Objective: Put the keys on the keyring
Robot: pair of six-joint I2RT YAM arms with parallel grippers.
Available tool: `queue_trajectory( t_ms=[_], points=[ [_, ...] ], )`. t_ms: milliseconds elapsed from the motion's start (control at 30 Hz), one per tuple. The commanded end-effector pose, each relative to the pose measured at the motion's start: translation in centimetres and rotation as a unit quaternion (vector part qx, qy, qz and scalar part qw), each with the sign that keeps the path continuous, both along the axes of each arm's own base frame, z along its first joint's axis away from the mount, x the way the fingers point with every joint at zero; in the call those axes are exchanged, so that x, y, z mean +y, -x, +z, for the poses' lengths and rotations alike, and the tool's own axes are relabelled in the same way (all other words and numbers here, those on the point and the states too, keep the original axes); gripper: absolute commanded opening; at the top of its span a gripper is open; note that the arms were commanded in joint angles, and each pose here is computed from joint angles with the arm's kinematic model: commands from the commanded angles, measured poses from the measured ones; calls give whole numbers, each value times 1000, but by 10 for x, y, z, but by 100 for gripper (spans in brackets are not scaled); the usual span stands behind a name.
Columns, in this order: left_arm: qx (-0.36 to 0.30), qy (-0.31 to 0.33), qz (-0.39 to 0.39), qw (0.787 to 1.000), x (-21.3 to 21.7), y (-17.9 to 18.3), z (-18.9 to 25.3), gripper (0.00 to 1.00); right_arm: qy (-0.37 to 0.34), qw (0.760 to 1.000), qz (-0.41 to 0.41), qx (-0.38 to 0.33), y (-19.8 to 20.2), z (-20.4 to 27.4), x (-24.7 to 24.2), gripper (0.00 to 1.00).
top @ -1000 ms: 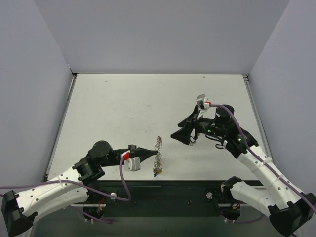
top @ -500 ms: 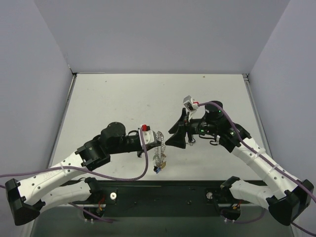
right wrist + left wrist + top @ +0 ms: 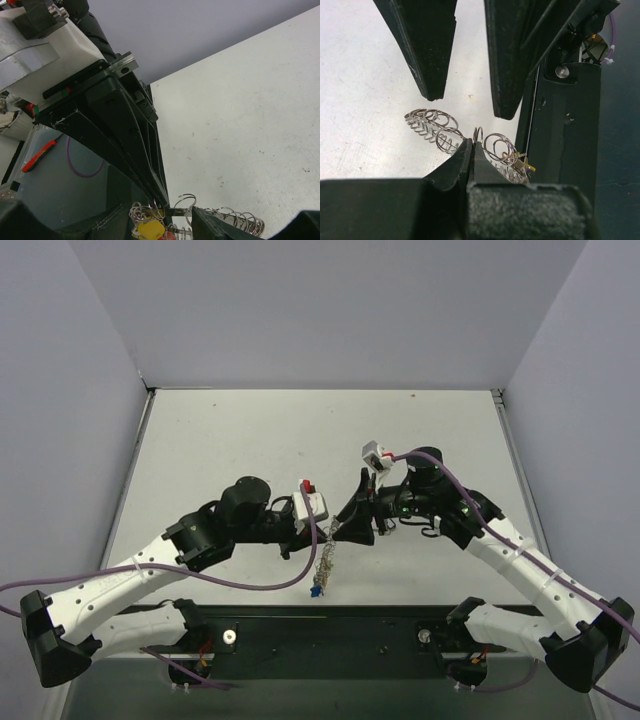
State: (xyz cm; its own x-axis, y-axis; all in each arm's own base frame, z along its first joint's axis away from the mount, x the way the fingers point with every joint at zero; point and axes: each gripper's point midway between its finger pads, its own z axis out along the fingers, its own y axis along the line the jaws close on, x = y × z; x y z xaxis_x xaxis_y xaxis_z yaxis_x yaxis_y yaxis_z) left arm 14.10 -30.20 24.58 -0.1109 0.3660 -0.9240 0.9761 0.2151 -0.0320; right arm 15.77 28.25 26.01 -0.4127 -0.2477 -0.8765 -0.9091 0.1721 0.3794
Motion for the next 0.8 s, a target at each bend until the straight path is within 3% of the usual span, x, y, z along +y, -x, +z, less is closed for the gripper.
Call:
queue_trajectory(
  t_ms=[0,133,367,733,767],
  points=[
    [-15,72,-21,997,-9,3,50,0,-20,999,35,-25,9,16,7,53],
    [-9,80,-29,996,-11,4,53,0,-18,999,46,-21,15,14,10,51],
    [-4,83,-32,996,-14,2,54,0,-17,998,60,-4,19,11,15,35],
    [-1,95,-24,995,-14,-3,61,0,-13,997,69,4,23,6,17,22],
    [-1,96,-25,995,-14,-3,61,0,-13,998,69,5,23,6,17,17]
  ],
)
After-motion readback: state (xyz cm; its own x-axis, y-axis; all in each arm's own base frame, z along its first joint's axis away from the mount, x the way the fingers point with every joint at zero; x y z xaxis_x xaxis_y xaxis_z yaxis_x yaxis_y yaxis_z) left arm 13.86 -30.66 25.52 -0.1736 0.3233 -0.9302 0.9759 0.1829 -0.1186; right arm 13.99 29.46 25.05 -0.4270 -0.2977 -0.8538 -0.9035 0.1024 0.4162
